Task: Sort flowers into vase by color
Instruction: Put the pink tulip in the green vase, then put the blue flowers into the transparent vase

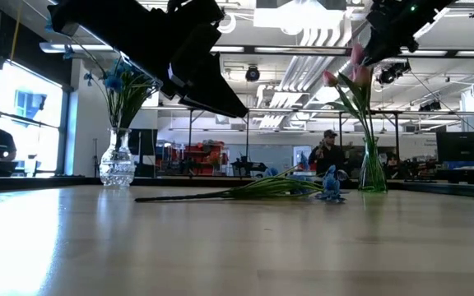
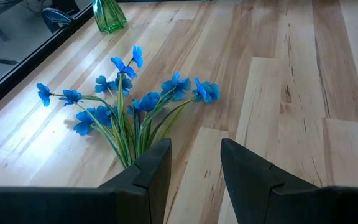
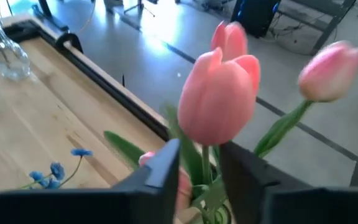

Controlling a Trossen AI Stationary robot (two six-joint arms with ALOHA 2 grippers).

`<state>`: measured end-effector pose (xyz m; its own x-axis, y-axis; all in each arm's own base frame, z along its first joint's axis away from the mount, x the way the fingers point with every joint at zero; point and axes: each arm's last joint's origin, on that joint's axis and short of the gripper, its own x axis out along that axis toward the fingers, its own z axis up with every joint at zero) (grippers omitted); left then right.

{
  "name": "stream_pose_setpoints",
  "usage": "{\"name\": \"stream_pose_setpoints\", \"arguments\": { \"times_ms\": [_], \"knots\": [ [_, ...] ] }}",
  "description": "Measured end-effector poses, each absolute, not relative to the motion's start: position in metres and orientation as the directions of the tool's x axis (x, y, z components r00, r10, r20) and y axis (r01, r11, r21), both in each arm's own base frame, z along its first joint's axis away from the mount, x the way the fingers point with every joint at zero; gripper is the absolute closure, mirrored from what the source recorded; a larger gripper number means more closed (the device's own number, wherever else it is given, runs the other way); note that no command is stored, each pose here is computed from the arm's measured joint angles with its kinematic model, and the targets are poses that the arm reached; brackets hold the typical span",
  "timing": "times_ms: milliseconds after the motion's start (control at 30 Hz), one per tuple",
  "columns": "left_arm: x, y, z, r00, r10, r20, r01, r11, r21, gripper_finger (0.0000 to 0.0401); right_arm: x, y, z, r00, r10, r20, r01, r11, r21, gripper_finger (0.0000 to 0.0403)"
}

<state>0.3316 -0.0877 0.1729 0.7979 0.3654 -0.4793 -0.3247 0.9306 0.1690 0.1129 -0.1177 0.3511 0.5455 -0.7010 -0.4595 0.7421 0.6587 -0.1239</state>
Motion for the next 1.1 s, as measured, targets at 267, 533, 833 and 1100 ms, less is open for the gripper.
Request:
{"name": "stream_pose_setpoints", "arguments": {
  "times_ms": [267, 533, 833, 1100],
  "knots": [
    [0.331, -0.088, 0.171, 0.795, 0.339, -0.503, -0.307, 0.940, 0.149, 0.0272, 0.089, -0.093, 0.385, 0.569, -0.726, -0.386, 0.770, 0.636, -0.062, 0.0177],
    [0.327, -0.084, 0.165, 0.753, 0.324, -0.573, -0.318, 0.941, 0.114, 0.0272, 0.065, -0.065, 0.394, 0.635, -0.703, -0.320, 0.740, 0.672, -0.008, 0.0167],
    [0.334, -0.045, 0.161, 0.719, 0.259, -0.645, -0.345, 0.939, -0.008, 0.0243, 0.064, -0.041, 0.354, 0.852, -0.419, -0.316, 0.487, 0.855, 0.178, 0.0176],
    [0.335, -0.030, 0.159, 0.703, 0.192, -0.684, -0.288, 0.957, -0.028, 0.0214, 0.089, -0.037, 0.287, 0.948, -0.204, -0.244, 0.277, 0.908, 0.316, 0.0176]
  ]
}}
